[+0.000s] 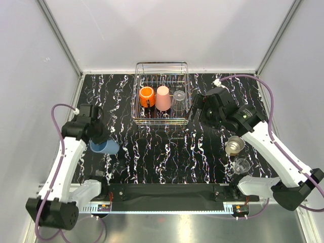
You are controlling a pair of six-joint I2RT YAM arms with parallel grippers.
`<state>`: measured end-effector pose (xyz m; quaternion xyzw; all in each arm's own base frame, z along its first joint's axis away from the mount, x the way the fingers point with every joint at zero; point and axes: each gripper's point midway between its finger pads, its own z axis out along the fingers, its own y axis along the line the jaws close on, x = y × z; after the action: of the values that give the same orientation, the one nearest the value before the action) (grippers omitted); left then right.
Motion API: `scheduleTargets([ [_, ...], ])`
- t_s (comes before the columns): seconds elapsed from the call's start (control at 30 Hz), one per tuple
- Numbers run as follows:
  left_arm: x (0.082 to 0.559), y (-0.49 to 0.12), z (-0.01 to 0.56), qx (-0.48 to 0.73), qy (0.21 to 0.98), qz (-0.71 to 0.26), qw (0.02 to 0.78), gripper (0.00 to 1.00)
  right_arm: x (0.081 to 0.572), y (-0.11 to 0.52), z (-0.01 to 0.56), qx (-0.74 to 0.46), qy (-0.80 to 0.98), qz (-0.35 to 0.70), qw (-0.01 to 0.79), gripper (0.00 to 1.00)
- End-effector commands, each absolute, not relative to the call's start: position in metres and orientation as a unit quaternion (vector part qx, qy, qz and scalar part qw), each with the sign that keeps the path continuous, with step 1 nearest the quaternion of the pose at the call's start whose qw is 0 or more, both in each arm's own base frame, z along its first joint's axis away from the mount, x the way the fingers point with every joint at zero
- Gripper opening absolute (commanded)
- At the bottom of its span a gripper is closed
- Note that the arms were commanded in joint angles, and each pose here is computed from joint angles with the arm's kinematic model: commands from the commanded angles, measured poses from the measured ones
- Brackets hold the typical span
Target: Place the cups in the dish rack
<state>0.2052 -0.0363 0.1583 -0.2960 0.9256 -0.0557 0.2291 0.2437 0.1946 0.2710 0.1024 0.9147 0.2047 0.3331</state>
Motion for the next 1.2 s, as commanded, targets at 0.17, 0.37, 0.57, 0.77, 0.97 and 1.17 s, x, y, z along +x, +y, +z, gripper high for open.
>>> scheduleTargets([
  [0.17,0.214,-0.149,0.269,-0.087,0.836,-0.429,0.332,0.00,0.245,0.227,0.291,0.068,0.889,0.298,0.342,1.00],
  [0.37,0.181,-0.184,0.348,0.031,0.700,-0.607,0.375,0.00,0.231,0.264,0.313,-0.002,0.839,0.421,0.345,1.00],
  [0.57,0.159,-0.191,0.394,0.095,0.640,-0.647,0.404,0.00,0.205,0.281,0.357,-0.074,0.764,0.527,0.364,0.96],
  [0.77,0.138,-0.192,0.426,0.119,0.565,-0.701,0.417,0.00,0.180,0.294,0.384,-0.139,0.704,0.599,0.357,1.00],
  [0.97,0.126,-0.192,0.443,0.139,0.533,-0.715,0.431,0.00,0.164,0.296,0.394,-0.171,0.669,0.632,0.351,1.00],
  [1.17,0.126,-0.192,0.448,0.125,0.519,-0.731,0.426,0.00,0.151,0.298,0.411,-0.200,0.625,0.666,0.355,1.00],
])
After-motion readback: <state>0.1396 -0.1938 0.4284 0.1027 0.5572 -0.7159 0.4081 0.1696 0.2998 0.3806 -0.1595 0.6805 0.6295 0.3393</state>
